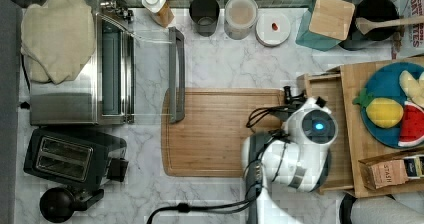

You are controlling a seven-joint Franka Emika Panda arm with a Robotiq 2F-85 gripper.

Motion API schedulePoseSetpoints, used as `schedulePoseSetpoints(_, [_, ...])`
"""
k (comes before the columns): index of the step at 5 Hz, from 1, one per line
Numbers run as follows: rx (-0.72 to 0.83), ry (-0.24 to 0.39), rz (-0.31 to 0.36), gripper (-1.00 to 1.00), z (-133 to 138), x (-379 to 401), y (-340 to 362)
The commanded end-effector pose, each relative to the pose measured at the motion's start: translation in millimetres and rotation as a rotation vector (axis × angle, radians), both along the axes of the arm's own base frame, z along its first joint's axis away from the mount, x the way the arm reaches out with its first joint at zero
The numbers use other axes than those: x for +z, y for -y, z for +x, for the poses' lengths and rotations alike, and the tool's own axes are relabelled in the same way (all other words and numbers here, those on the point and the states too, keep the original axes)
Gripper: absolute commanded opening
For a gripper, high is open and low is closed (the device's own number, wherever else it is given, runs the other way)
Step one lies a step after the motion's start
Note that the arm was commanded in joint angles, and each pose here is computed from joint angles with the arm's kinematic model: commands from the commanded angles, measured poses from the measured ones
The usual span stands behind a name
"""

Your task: Close the drawer.

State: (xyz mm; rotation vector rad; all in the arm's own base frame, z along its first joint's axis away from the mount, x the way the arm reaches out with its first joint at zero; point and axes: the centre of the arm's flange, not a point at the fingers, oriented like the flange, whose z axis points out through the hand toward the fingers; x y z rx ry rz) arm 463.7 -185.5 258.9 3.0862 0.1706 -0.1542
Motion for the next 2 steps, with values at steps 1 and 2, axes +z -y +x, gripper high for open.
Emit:
schedulePoseSetpoints(1, [-0.249,0.299,-0.190,-1.00,-1,81,217])
schedulePoseSetpoints(2, [-0.254,0.307,-0.240,-1.00,-17,84,199])
